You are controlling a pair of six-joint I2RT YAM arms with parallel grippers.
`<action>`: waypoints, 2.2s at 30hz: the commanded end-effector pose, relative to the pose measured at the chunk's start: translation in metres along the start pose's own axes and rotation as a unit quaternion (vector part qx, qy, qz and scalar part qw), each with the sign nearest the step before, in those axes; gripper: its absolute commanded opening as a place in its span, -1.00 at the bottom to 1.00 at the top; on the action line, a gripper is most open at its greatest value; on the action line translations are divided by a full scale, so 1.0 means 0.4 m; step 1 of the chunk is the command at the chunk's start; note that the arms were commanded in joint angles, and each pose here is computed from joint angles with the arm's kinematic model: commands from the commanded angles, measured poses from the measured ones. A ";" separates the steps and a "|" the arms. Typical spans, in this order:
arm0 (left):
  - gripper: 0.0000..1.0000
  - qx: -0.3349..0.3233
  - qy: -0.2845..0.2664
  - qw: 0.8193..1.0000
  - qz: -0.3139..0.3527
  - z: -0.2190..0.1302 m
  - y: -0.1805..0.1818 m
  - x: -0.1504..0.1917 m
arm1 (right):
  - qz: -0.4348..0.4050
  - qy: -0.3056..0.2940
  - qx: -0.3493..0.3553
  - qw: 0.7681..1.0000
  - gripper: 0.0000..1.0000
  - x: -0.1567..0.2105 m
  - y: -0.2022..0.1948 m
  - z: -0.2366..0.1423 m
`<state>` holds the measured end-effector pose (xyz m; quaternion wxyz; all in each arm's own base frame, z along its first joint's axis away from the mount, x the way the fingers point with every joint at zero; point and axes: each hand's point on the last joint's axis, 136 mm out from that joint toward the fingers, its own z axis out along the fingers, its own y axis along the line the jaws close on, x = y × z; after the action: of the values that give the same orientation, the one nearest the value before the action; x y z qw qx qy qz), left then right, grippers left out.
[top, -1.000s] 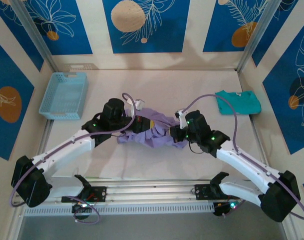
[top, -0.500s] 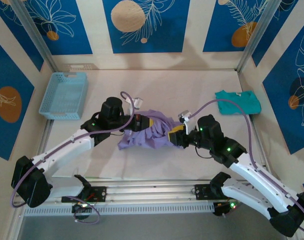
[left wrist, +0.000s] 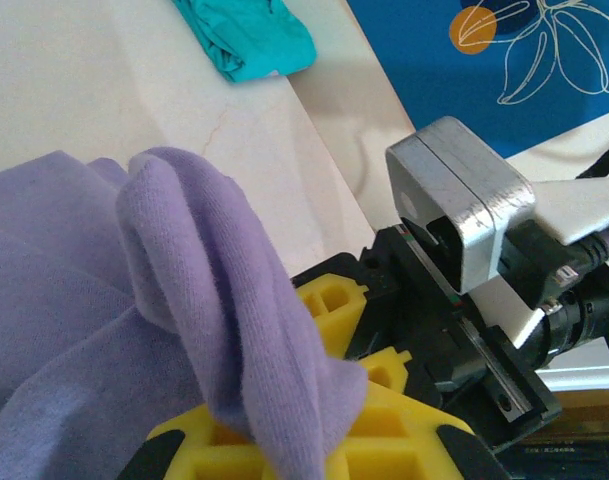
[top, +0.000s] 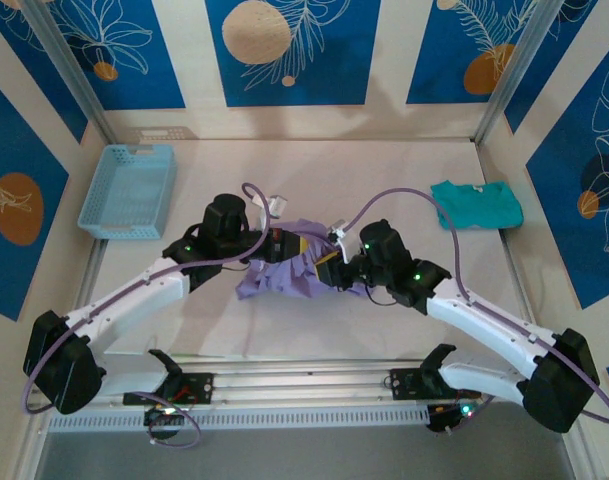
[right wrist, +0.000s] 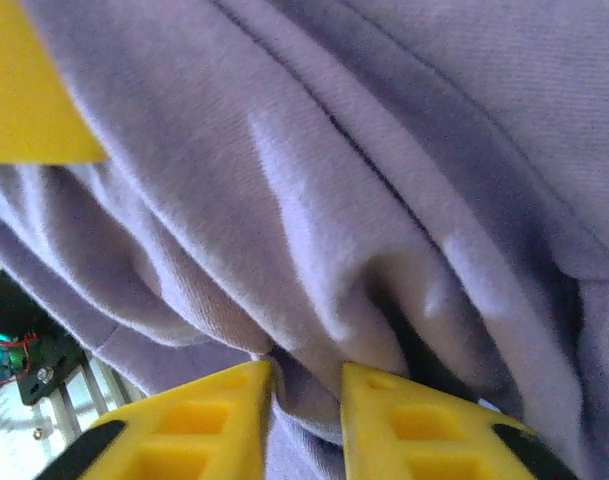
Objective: Fold the inside-out t-shirt
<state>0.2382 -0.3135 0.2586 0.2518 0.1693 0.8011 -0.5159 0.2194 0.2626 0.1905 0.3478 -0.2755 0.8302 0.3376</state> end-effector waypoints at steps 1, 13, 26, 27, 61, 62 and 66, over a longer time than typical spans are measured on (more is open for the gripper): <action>-1.00 0.014 -0.007 1.000 0.012 -0.009 -0.016 -0.012 | -0.013 -0.034 -0.014 0.999 -0.70 -0.062 0.020 -0.011; -1.00 -0.027 -0.013 0.999 0.012 -0.014 0.030 -0.015 | -0.002 -0.064 -0.066 0.996 -1.00 -0.108 0.057 -0.102; -0.14 -0.187 -0.042 0.981 0.039 -0.065 0.156 -0.050 | 0.104 -0.113 -0.184 0.971 -1.00 -0.322 0.169 -0.239; -0.06 -0.190 -0.045 0.980 0.042 -0.074 0.155 -0.043 | 0.115 -0.113 -0.185 0.969 -1.00 -0.330 0.165 -0.234; 0.06 -0.259 -0.034 0.964 0.046 -0.128 0.239 0.051 | 0.107 0.110 -0.001 0.988 -0.38 0.130 -0.103 0.154; 0.07 -0.258 -0.032 0.964 0.046 -0.127 0.239 0.052 | 0.106 0.107 -0.005 0.989 -0.52 0.123 -0.098 0.151; 0.09 -0.261 -0.025 0.964 0.048 -0.128 0.243 0.061 | 0.113 0.091 -0.031 0.989 -0.88 0.070 -0.054 0.113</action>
<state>0.2618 -0.2293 0.1973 0.3370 0.1131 0.8876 -0.2928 0.2347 0.2652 0.0976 0.2002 -0.2085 0.8969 0.3346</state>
